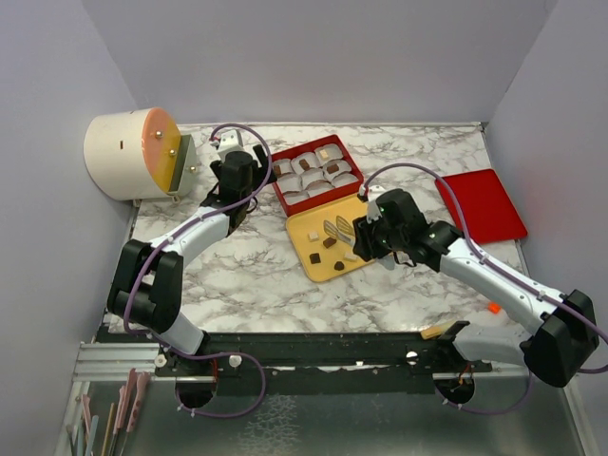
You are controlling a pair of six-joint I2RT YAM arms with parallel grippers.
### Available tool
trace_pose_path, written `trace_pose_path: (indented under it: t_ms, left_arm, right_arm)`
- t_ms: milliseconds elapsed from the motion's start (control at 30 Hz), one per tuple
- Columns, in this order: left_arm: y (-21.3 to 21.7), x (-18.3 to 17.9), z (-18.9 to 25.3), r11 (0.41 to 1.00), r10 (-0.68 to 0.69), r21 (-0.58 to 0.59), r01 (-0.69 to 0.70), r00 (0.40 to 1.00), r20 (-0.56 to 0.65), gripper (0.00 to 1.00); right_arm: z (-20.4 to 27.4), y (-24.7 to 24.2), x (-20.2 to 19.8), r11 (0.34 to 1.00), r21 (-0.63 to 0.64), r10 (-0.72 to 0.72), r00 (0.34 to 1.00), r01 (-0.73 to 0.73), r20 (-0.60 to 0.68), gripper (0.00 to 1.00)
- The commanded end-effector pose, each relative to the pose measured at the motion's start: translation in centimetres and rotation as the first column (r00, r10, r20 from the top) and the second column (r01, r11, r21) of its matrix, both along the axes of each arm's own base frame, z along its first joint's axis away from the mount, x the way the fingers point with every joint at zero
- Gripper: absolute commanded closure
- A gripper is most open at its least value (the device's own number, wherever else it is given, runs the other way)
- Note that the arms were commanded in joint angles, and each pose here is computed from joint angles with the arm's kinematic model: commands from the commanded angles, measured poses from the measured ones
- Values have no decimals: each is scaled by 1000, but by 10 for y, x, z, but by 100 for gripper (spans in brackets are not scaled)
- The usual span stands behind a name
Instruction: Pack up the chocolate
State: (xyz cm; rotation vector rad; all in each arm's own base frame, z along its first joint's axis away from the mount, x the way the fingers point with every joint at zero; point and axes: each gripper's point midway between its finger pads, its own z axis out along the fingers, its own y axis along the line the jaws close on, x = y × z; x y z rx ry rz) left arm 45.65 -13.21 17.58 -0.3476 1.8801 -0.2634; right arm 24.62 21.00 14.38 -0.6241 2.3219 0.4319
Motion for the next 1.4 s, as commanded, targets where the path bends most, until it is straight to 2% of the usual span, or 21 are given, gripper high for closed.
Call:
trace_pose_path:
  t_ms: [0,1000,1367]
  left_arm:
    - [1,-2,13,1000,5,10,-5,1000,25,9]
    - [1,-1,10,1000,6,15,-7,1000,21,9]
    - [2,-1,8,1000,9,12,-10,1000,20,9]
  right_arm:
    - [-1,4,-8,999,28,21,1000,-20,-17,52]
    - [-37,9,-5,992,-98,72,994,-80,-83,47]
    - [-43,7,1,984,-167,57,996,-67,-66,50]
